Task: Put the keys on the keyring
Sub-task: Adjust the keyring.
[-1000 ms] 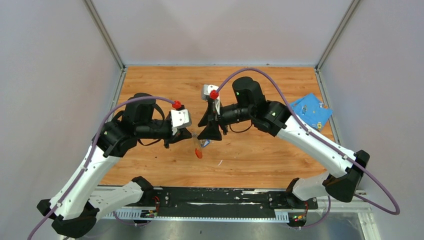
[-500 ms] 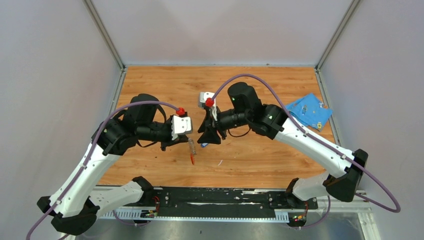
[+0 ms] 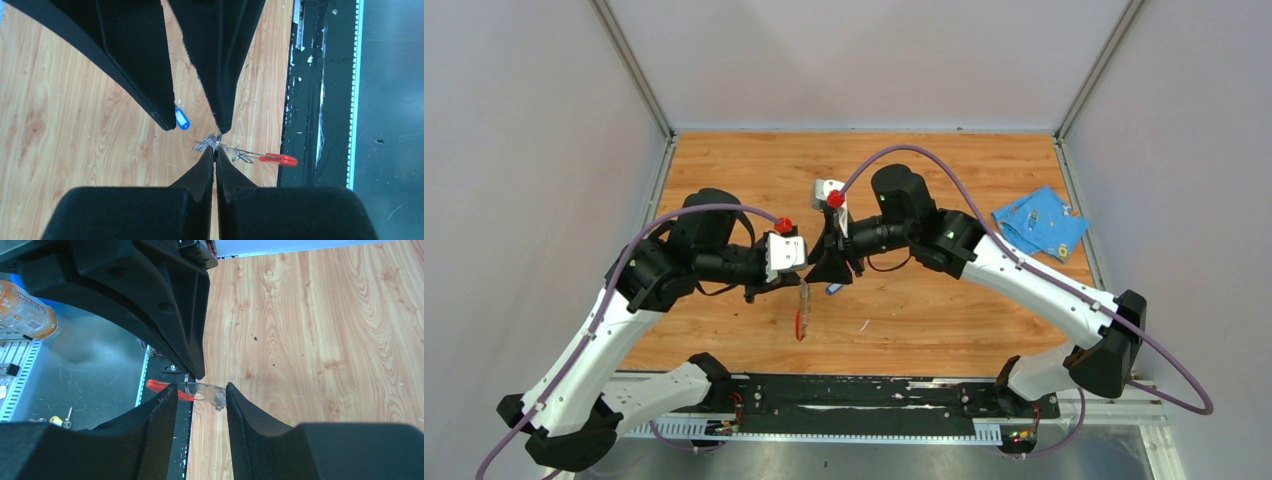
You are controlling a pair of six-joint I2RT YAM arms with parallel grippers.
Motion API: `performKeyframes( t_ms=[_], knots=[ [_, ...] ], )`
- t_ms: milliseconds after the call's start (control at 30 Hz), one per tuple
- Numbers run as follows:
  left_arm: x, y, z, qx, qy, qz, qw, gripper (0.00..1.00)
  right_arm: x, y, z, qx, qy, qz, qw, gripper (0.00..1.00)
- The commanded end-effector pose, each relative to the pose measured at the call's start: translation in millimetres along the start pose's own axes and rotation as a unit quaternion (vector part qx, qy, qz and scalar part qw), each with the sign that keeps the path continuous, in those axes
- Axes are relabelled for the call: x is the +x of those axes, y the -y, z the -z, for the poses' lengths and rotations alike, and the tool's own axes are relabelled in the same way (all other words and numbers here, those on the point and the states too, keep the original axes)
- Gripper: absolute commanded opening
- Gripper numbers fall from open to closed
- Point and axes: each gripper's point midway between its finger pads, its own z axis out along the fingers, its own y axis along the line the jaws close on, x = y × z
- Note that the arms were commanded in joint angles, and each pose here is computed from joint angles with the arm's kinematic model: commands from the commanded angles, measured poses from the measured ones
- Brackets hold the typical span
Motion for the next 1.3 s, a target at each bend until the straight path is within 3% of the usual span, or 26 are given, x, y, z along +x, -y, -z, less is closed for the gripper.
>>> performKeyframes(
  t_ms=[0,433,500,600,767,833,933,1100,1267],
  knots=[
    [-8.1,1.1,6.0,-0.005,0.013,-0.020,1.000,0.00,-0.9,-10.1,-10.6,-0.031,0.008,-0.011,0.999,0.42],
    [-9.9,-1.2,5.9,-0.008,0.012,-0.013,1.000,0.00,9.0,-8.4,-18.3,-0.032,-0.017,-0.020,0.999,0.31],
    [-10.8,-0.6,6.0,-0.007,0.013,-0.011,1.000,0.00,8.5,-7.3,-18.6,-0.028,-0.018,-0.017,0.999,0.24],
    [-11.5,1.1,5.4,-0.002,0.016,-0.008,1.000,0.00,6.0,-6.1,-18.8,-0.019,-0.014,-0.007,1.000,0.01],
    [-13.6,6.6,4.6,0.012,0.024,-0.002,1.000,0.02,-4.5,-4.9,-13.3,0.002,0.018,0.014,1.000,0.00],
    [-14.1,8.9,5.2,0.014,0.026,0.006,1.000,0.21,-10.4,-7.1,-7.7,0.009,0.043,0.021,0.999,0.00],
    [-15.2,10.4,10.9,0.005,0.032,-0.005,0.999,0.33,-21.4,-12.8,3.2,0.012,0.096,0.023,0.995,0.00],
    [-10.3,6.6,17.2,-0.019,0.026,-0.029,0.999,0.31,-17.9,-24.5,12.5,-0.006,0.150,0.020,0.989,0.00],
    [-15.1,22.3,9.4,0.031,0.048,-0.007,0.998,0.32,-26.7,-33.8,19.1,-0.024,0.202,0.016,0.979,0.00]
  ],
)
